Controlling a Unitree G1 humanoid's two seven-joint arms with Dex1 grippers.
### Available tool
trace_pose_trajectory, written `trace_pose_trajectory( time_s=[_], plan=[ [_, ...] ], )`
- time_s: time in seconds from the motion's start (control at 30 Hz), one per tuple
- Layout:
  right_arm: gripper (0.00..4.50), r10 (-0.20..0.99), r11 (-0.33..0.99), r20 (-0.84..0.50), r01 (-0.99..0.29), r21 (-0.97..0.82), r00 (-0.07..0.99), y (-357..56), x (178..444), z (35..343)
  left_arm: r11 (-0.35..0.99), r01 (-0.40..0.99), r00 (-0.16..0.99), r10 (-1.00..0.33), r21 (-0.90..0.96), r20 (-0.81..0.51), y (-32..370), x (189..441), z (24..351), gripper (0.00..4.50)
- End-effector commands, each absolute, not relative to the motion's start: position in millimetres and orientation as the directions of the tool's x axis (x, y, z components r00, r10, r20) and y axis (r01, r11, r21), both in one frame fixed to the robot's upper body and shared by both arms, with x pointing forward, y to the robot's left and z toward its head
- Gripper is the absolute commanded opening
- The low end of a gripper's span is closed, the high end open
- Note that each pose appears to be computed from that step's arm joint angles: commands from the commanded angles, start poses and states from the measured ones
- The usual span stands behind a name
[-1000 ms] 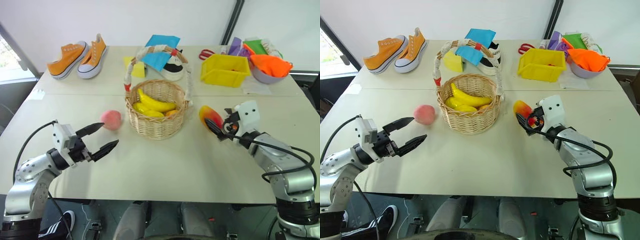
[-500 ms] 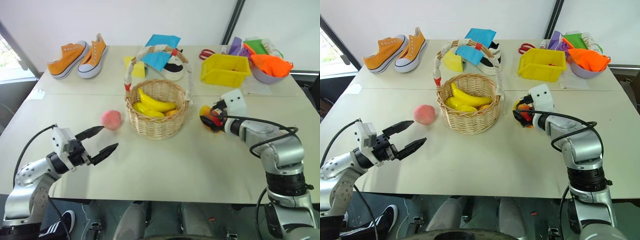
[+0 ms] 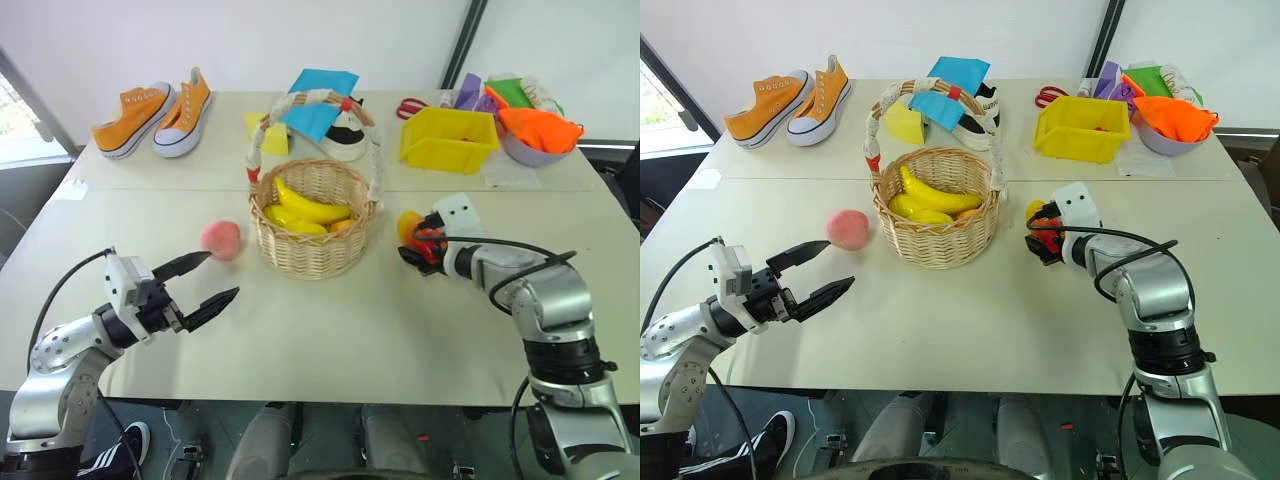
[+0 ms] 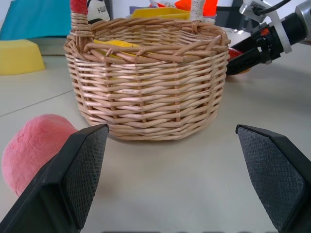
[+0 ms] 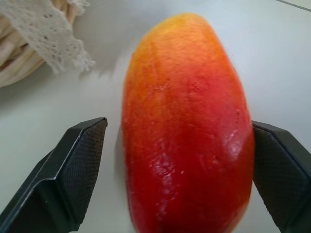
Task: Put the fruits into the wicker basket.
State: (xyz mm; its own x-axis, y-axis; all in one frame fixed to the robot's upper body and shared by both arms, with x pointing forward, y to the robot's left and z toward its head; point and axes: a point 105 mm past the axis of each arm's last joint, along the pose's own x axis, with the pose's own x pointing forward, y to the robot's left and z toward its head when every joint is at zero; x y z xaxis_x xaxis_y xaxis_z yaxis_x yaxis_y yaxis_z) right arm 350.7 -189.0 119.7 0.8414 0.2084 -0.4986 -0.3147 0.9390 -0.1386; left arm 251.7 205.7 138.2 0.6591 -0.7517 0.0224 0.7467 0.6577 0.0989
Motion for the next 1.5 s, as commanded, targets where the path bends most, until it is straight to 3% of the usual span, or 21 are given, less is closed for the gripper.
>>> trace_pose_trajectory(
  time_s=[0.03,0.5,0.67,0.8,1.03,1.37,1.5],
  plan=[
    [2.75,0.215,0.932,-0.458,-0.321,-0.167,0.862,-188.1,352.8,130.0,0.646,0.751,0.646,-0.762,0.136,0.055,203.3,249.6,149.0,4.50],
    [2.75,0.184,0.949,-0.406,-0.270,-0.164,0.895,-205.9,349.6,144.4,0.609,0.784,0.608,-0.792,0.120,0.045,200.0,246.1,146.5,4.50],
    [2.75,0.218,0.940,-0.409,-0.304,-0.156,0.886,-219.4,317.8,152.1,0.598,0.793,0.596,-0.801,0.115,0.055,199.6,249.2,146.0,4.50],
    [2.75,0.337,0.904,-0.404,-0.413,-0.116,0.851,-213.5,290.1,163.8,0.576,0.810,0.573,-0.817,0.105,0.061,196.4,253.6,143.3,4.50],
    [2.75,0.620,0.722,-0.403,-0.691,-0.045,0.673,-176.2,239.9,188.6,0.542,0.834,0.537,-0.840,0.104,0.071,191.4,264.9,141.3,4.50],
    [2.75,0.767,0.589,-0.266,-0.805,-0.069,0.584,-118.1,257.5,227.4,0.530,0.841,0.525,-0.848,0.106,0.079,186.8,269.3,139.9,4.50],
    [2.75,0.804,0.550,-0.222,-0.832,-0.075,0.551,-80.0,283.1,230.9,0.565,0.817,0.558,-0.825,0.118,0.091,192.5,267.2,143.4,4.50]
  ],
)
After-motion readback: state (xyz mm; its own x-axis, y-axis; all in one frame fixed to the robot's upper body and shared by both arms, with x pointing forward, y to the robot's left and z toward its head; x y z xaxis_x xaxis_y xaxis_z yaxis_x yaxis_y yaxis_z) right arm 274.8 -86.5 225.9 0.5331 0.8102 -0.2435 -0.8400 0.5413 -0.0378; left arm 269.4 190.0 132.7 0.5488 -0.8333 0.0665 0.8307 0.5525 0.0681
